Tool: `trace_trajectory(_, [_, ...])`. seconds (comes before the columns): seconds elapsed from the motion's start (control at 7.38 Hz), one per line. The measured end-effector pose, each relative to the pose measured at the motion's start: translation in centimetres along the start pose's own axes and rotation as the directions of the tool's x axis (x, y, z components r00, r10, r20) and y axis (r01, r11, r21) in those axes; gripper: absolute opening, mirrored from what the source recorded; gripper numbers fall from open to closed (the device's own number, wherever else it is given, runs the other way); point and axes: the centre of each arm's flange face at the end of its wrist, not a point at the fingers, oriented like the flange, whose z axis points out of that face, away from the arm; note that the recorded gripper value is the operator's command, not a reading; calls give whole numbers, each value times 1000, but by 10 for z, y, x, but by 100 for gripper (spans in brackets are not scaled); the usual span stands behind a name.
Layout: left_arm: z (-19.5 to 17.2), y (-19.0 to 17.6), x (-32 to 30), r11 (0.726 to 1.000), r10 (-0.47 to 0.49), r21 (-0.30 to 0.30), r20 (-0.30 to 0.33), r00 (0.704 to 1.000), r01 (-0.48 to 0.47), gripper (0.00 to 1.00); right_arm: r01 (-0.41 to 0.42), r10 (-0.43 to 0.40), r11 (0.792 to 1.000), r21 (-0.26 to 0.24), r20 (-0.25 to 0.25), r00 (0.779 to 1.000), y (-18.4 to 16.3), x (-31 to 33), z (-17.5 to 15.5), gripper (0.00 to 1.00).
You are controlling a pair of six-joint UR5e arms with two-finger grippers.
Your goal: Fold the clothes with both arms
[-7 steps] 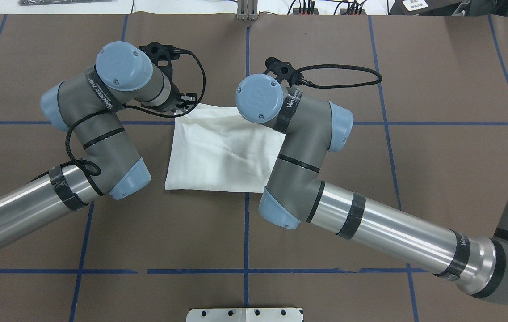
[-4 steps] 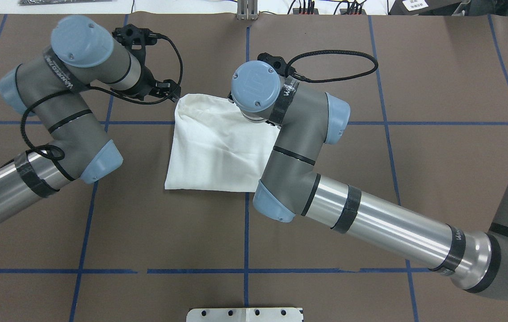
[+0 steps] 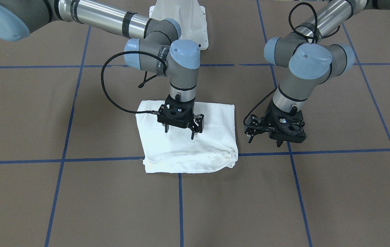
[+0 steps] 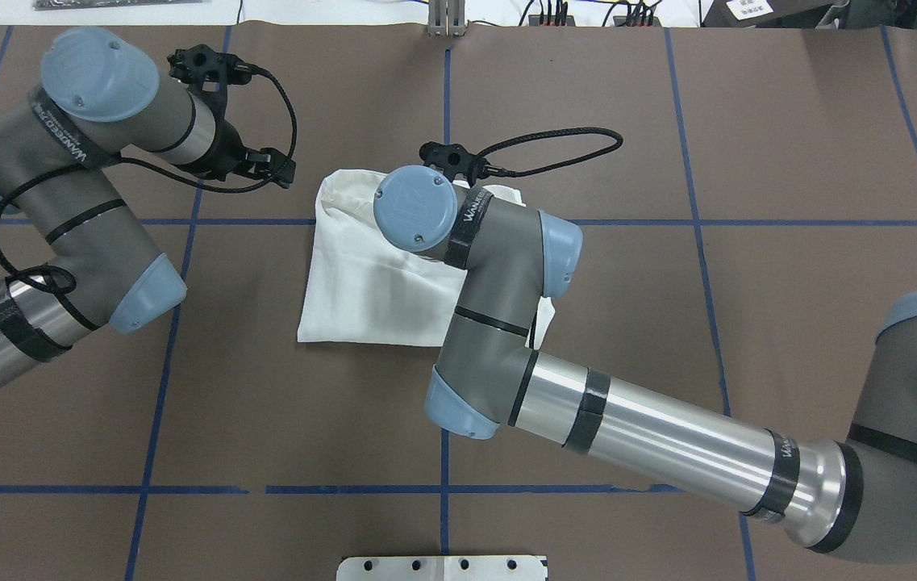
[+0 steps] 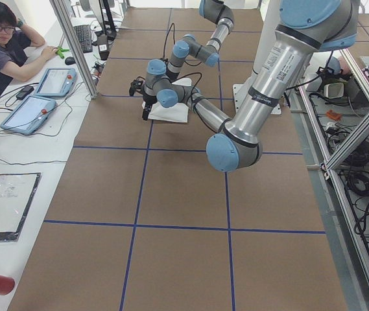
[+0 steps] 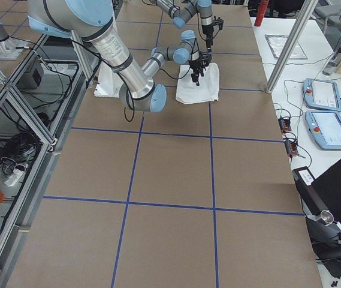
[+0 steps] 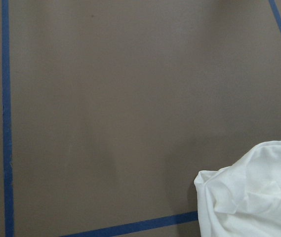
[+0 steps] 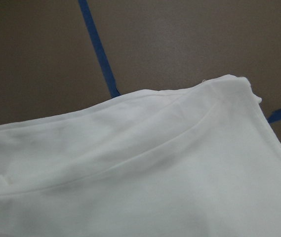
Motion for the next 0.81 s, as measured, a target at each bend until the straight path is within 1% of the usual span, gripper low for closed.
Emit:
trace_trajectory(0.27, [0,1,-1,1000,0,0,1,1000,0,100,78,-75,996,48,-60,995,-12,3,24,100])
trace_trajectory(0.41, [0,1,-2,1000,0,0,2,1000,0,100,117,-110,991,69,-92,990,-28,10,35,100])
trace_trajectory(0.68, [0,1,-2,1000,0,0,2,1000,0,100,192,-177,978,82,-160,971,-64,28,56,100])
trace_trajectory(0.81, [0,1,-2,1000,-1,0,2,1000,1,100,219,-201,972,84,-184,962,-87,38,60,100])
